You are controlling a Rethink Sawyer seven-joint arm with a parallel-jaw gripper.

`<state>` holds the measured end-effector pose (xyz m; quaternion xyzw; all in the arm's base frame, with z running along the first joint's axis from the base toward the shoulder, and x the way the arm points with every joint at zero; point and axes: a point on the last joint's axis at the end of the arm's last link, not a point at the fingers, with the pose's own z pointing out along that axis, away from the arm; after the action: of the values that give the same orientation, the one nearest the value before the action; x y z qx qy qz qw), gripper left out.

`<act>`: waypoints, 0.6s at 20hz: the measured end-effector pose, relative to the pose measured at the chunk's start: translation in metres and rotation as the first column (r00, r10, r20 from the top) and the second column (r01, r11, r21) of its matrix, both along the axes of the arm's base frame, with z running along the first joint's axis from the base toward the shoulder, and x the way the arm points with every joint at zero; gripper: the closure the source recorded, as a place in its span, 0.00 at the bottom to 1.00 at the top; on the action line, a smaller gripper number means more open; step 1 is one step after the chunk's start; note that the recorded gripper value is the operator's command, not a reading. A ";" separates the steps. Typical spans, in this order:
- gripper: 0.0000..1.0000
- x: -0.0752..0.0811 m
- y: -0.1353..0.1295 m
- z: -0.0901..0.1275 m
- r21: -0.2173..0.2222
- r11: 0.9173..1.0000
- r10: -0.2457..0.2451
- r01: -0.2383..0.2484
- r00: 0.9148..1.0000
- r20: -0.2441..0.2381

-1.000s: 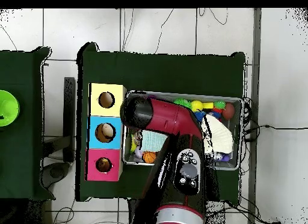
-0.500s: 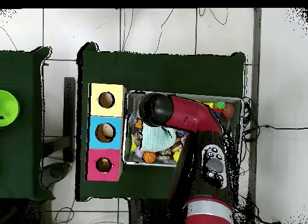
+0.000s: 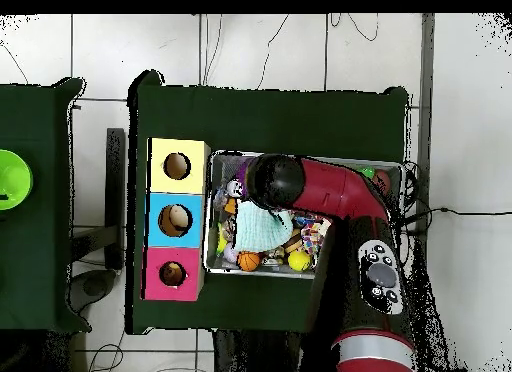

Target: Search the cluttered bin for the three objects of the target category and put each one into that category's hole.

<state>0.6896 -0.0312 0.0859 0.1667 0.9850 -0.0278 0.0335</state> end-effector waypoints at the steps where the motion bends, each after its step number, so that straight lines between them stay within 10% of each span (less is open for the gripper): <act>1: 1.00 0.001 -0.001 0.001 0.002 1.000 0.001 -0.001 1.000 0.002; 3: 1.00 0.003 -0.005 0.003 0.006 1.000 0.008 -0.008 1.000 0.011; 4: 0.00 0.003 -0.007 0.003 0.005 1.000 0.016 -0.016 1.000 0.014; 12: 0.00 0.005 -0.008 0.001 0.012 0.999 0.040 -0.041 0.999 0.021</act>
<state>0.6947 -0.0395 0.0871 0.1473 0.9880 -0.0191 0.0434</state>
